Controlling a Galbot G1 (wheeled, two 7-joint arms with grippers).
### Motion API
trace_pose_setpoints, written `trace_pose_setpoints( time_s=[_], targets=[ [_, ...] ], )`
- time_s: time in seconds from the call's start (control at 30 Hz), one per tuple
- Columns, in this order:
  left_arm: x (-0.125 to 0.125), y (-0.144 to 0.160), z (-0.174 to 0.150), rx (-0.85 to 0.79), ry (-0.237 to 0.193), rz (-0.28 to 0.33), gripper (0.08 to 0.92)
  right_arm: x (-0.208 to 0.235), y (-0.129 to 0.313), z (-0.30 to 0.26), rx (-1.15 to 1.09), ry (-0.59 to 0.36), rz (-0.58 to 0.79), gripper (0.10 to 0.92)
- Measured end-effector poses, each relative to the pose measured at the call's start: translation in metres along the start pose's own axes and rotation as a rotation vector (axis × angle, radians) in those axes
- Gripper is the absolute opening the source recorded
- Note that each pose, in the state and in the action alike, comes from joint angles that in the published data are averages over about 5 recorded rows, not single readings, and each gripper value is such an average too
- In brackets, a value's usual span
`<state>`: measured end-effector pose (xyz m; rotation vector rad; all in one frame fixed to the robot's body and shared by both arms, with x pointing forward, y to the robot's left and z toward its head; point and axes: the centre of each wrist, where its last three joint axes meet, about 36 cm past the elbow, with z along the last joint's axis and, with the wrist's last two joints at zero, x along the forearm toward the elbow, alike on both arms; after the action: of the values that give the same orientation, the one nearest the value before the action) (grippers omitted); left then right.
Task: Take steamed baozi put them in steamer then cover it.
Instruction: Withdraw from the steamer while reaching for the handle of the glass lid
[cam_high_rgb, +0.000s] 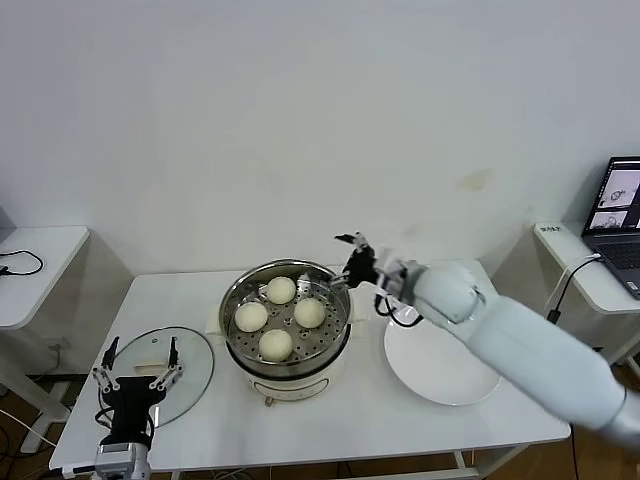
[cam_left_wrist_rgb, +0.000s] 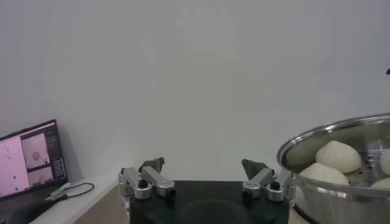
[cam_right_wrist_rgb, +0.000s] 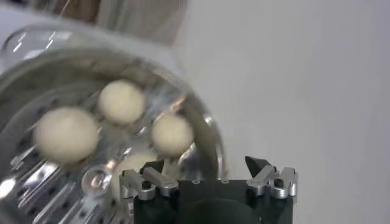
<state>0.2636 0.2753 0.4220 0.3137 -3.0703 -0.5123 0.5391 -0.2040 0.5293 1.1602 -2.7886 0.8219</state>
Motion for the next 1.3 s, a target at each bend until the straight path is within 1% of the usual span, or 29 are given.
trace_pose_setpoints(
  time_s=[0.1,0.2,0.27,0.37,0.53,0.67,0.8,0.97,1.1,1.3],
  targets=[
    [-0.001,-0.001,0.004,-0.013,-0.001,-0.001,0.823,0.02,0.005,0.023,-0.074,-0.089,0.107,0.823],
    [-0.004,-0.001,0.01,-0.042,-0.006,-0.004,0.823,0.043,0.014,0.048,-0.156,-0.154,0.214,0.823],
    [-0.006,0.001,0.014,-0.077,-0.012,-0.008,0.823,0.061,0.021,0.065,-0.211,-0.179,0.282,0.823],
    [-0.01,0.004,0.023,-0.156,-0.028,-0.016,0.823,0.09,0.033,0.091,-0.287,-0.19,0.378,0.823],
    [-0.016,0.019,0.043,-0.357,-0.065,-0.019,0.823,0.142,0.057,0.125,-0.372,-0.166,0.521,0.823],
    [-0.018,0.037,0.062,-0.558,-0.088,0.007,0.823,0.181,0.075,0.145,-0.411,-0.125,0.619,0.823],
    [-0.019,0.057,0.08,-0.763,-0.105,0.051,0.823,0.211,0.094,0.159,-0.437,-0.079,0.685,0.823],
    [-0.025,0.079,0.1,-0.987,-0.128,0.111,0.823,0.234,0.116,0.169,-0.459,-0.035,0.726,0.823],
    [-0.03,0.09,0.117,-1.123,-0.139,0.164,0.823,0.248,0.129,0.172,-0.467,-0.006,0.754,0.823],
    [-0.04,0.097,0.139,-1.264,-0.135,0.245,0.823,0.263,0.142,0.173,-0.478,0.026,0.782,0.823]
  ],
)
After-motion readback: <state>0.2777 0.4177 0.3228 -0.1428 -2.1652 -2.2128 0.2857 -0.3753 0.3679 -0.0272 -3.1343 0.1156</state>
